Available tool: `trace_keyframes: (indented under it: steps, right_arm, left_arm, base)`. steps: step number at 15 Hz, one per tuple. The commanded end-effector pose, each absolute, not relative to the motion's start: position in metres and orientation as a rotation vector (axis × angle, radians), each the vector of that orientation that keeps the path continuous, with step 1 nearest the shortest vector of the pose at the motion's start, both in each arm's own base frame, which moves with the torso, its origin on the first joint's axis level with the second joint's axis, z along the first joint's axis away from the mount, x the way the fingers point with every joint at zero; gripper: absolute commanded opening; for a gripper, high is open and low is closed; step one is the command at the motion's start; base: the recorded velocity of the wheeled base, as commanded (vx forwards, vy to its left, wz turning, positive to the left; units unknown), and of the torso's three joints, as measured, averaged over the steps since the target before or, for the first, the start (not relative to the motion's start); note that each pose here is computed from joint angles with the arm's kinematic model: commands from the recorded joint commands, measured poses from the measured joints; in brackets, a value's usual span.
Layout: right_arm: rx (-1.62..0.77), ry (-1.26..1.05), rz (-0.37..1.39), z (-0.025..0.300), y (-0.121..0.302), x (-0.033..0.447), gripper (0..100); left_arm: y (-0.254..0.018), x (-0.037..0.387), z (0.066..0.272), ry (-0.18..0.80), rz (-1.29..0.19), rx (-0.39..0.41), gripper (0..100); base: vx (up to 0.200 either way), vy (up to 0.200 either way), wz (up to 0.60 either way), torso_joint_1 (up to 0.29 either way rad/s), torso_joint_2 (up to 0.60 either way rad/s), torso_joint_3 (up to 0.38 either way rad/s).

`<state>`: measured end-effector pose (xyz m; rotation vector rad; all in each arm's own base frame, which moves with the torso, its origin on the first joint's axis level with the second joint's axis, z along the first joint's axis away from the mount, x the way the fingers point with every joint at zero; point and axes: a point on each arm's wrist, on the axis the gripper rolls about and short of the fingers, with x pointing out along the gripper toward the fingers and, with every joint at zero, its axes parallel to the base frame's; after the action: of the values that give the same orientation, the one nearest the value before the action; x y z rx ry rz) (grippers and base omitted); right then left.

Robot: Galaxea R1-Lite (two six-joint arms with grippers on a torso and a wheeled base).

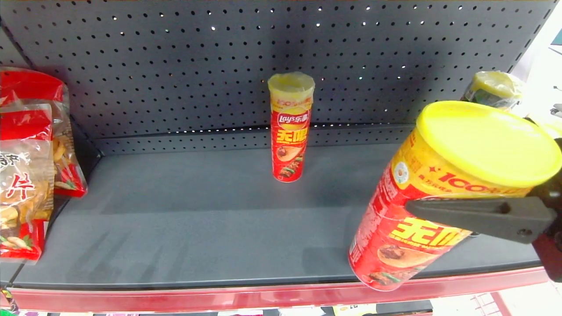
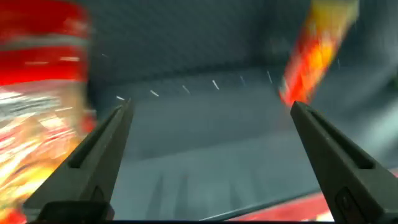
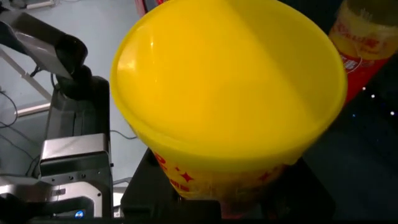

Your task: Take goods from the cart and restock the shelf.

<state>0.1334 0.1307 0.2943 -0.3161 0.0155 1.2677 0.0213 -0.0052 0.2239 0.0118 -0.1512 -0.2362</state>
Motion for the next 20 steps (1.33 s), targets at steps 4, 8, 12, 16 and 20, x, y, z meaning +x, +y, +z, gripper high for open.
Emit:
trace_keyframes:
  steps: [4, 8, 12, 16, 20]
  right_arm:
    - [-0.278, -0.005, 1.259, 0.298, 0.135, 0.138, 0]
    - [-0.261, -0.003, 1.247, 0.299, 0.132, 0.138, 0]
    - [-0.26, 0.002, 1.241, 0.298, 0.131, 0.139, 0]
    - [-0.262, 0.011, 1.244, 0.296, 0.133, 0.141, 0]
    - [-0.263, 0.022, 1.246, 0.294, 0.136, 0.144, 0]
  left_arm:
    - [-0.033, 0.12, 0.215, 0.019, -0.483, 0.132, 100]
    - [-0.053, 0.142, 0.203, 0.075, -0.618, 0.235, 100]
    - [-0.068, 0.181, 0.196, 0.098, -0.68, 0.242, 100]
    - [-0.095, 0.246, 0.211, -0.051, -0.758, 0.286, 100]
    - [-0.143, 0.275, 0.196, -0.123, -0.862, 0.269, 100]
  base:
    - [0.0, 0.0, 0.0, 0.0, 0.0, 0.0]
    - [0.0, 0.0, 0.0, 0.0, 0.0, 0.0]
    - [0.0, 0.0, 0.0, 0.0, 0.0, 0.0]
    - [0.0, 0.0, 0.0, 0.0, 0.0, 0.0]
    - [0.0, 0.0, 0.0, 0.0, 0.0, 0.0]
